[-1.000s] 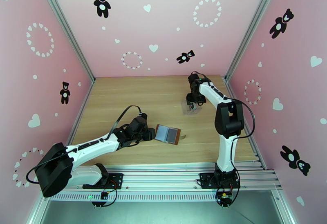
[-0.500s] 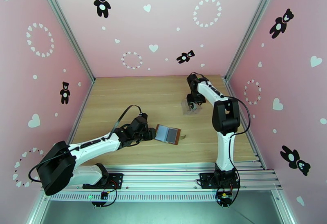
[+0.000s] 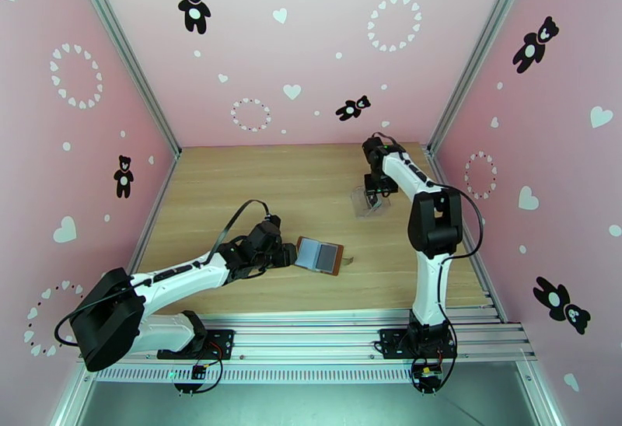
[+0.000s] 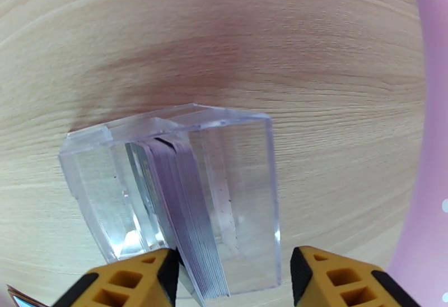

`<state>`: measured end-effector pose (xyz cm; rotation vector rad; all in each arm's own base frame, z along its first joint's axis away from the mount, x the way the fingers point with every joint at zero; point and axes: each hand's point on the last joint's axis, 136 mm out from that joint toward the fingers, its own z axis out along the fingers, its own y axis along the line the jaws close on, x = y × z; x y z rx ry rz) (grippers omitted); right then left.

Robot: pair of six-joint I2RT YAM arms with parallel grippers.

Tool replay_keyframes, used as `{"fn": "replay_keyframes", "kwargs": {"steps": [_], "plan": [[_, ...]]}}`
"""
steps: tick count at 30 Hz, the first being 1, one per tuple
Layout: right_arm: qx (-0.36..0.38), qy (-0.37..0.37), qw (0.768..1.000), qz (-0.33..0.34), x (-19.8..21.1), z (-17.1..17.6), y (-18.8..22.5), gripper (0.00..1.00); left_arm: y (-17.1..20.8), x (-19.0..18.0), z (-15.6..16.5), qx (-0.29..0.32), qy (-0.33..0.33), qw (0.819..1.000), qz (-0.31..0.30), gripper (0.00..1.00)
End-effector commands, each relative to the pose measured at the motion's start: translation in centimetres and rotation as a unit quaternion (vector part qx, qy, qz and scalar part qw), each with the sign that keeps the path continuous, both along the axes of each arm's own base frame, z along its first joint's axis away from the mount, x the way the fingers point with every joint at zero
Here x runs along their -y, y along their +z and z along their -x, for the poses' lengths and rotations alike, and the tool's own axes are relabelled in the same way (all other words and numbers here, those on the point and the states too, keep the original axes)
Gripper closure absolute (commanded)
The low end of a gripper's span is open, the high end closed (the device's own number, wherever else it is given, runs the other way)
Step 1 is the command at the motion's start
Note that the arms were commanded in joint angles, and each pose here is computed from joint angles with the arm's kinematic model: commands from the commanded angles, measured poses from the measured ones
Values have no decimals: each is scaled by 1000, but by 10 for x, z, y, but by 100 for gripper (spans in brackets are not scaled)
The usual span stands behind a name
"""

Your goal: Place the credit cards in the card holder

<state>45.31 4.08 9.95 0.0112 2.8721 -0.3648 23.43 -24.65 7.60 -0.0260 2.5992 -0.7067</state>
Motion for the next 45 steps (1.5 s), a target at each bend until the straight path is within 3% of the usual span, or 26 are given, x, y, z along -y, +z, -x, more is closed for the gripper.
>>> {"fn": "replay_keyframes", "kwargs": {"steps": [1,7,11,12,15,17,38,45], "plan": [[14,-5,1000,5,5,6,20,51,-5,-3,0,-4,6,1000,-1,47],[0,7,1000,-29,-8,8,11,78,-8,-4,0,-7,7,1000,-5,47],[3,6,999,-33,-9,7,12,86,-10,-5,1,-9,7,1000,-7,47],[6,6,999,-36,-10,7,13,83,-9,-4,1,-8,7,1000,-7,47],[3,12,999,-52,-15,7,10,47,-8,-4,1,-7,7,1000,-4,47],[-11,17,998,-61,-19,7,2,38,-7,-4,0,-7,7,1000,-3,47],[-66,-1,997,-31,-3,8,-42,38,-10,-3,2,-12,6,1000,-4,47],[-49,-14,999,-7,8,1,-33,42,-10,-3,1,-12,6,1000,-4,47]]}}
